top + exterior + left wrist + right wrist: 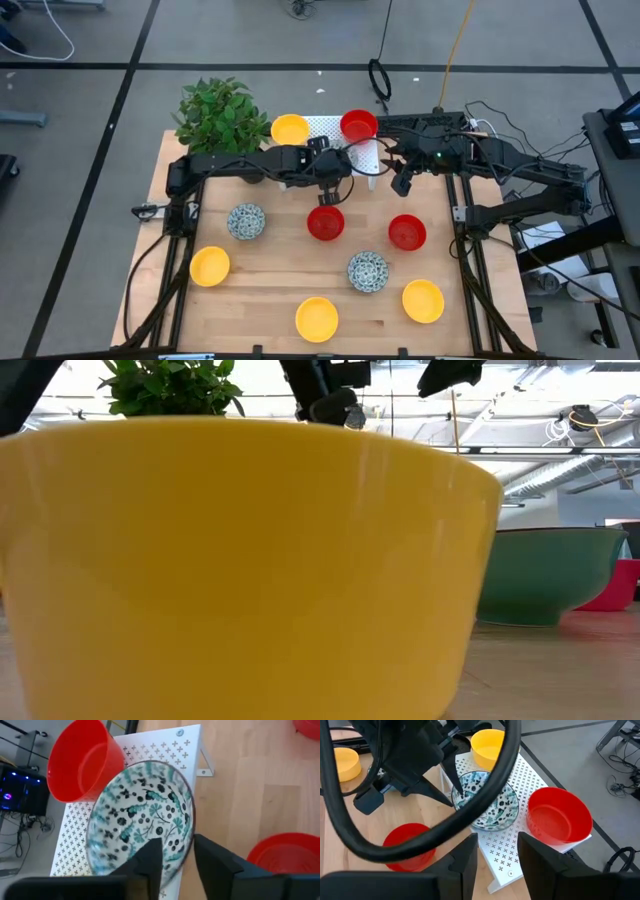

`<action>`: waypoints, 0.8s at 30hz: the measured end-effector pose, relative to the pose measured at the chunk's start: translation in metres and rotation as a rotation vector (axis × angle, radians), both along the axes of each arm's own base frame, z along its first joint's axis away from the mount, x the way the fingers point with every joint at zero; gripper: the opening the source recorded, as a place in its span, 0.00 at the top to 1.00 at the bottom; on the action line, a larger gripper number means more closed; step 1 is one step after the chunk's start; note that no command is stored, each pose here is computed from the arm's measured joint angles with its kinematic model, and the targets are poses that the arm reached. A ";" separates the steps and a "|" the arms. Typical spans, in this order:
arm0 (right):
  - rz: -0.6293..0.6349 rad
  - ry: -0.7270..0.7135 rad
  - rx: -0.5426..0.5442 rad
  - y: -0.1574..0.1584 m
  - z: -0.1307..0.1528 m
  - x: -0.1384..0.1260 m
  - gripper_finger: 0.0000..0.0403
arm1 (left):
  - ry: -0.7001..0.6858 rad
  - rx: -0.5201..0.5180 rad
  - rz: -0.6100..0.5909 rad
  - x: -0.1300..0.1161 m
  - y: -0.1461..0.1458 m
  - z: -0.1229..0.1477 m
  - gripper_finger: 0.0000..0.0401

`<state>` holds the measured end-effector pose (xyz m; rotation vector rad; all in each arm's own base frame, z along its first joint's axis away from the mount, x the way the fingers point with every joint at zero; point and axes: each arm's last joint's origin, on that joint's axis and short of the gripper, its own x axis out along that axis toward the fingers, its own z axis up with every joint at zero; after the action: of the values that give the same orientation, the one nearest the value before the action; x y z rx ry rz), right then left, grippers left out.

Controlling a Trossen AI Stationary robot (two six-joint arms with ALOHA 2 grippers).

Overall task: Pick & Place Mini bowls
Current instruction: Put the blue patterned bowl on the shelf

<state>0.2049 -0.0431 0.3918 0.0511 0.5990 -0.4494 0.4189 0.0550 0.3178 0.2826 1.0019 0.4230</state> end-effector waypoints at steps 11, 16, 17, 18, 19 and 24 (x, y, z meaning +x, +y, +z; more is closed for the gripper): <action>0.000 0.001 0.001 0.000 0.000 0.000 0.69 | 0.040 0.032 0.035 -0.004 0.001 -0.002 0.60; 0.000 0.001 0.001 0.000 0.000 0.000 0.69 | 0.100 0.077 0.096 -0.010 0.002 -0.004 0.65; 0.000 0.001 0.001 0.000 0.000 0.000 0.69 | 0.111 0.079 0.102 -0.011 0.002 -0.004 0.66; 0.000 0.001 0.001 0.000 0.000 0.000 0.69 | 0.120 0.078 0.109 -0.012 0.002 -0.005 0.67; 0.001 0.001 0.001 0.000 0.000 0.000 0.69 | 0.120 0.073 0.117 -0.013 0.002 -0.005 0.68; 0.000 0.009 0.003 0.000 -0.001 -0.001 0.69 | 0.069 0.041 0.168 -0.015 -0.003 0.000 0.69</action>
<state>0.2044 -0.0431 0.3910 0.0513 0.6087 -0.4487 0.4036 0.0522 0.3173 0.2519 1.0900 0.5897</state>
